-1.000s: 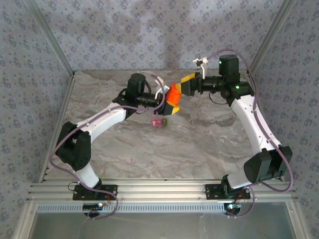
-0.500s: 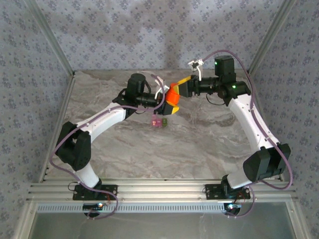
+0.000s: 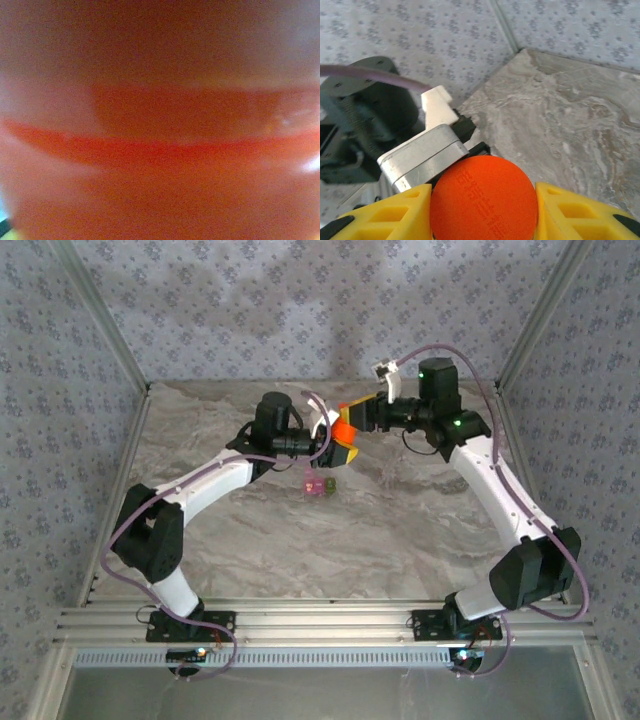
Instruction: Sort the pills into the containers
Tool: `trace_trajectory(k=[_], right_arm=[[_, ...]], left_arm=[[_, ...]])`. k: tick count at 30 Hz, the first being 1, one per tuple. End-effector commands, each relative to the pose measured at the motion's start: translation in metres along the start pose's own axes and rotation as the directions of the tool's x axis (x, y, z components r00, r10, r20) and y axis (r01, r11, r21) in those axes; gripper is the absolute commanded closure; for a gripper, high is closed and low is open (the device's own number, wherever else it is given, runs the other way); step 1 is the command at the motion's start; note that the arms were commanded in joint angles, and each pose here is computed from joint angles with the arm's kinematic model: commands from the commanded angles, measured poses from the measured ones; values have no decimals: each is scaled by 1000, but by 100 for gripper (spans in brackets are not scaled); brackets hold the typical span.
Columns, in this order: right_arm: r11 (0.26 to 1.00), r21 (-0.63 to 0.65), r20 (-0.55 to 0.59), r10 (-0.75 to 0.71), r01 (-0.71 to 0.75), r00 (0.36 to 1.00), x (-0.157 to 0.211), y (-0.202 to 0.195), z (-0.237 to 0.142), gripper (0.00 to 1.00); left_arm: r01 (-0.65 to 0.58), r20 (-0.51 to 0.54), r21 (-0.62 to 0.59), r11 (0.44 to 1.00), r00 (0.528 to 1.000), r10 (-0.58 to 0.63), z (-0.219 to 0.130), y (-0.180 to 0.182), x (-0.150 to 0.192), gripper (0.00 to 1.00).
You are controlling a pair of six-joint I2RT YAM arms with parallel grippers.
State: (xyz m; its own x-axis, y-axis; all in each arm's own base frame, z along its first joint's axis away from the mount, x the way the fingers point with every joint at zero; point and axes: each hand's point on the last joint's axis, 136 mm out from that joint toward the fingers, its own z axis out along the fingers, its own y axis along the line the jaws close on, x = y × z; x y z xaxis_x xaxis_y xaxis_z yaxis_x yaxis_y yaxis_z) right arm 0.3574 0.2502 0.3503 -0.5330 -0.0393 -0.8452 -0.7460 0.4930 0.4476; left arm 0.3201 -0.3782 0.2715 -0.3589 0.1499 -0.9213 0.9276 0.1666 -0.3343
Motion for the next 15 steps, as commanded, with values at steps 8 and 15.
trace_trajectory(k=[8, 15], right_arm=[[980, 119, 4, 160, -159, 987, 21, -16, 41, 51], [980, 132, 47, 146, -151, 988, 9, -24, 17, 34]], left_arm=[[-126, 189, -177, 976, 969, 159, 16, -5, -43, 100], [-94, 215, -226, 970, 966, 143, 17, 6, -43, 100]])
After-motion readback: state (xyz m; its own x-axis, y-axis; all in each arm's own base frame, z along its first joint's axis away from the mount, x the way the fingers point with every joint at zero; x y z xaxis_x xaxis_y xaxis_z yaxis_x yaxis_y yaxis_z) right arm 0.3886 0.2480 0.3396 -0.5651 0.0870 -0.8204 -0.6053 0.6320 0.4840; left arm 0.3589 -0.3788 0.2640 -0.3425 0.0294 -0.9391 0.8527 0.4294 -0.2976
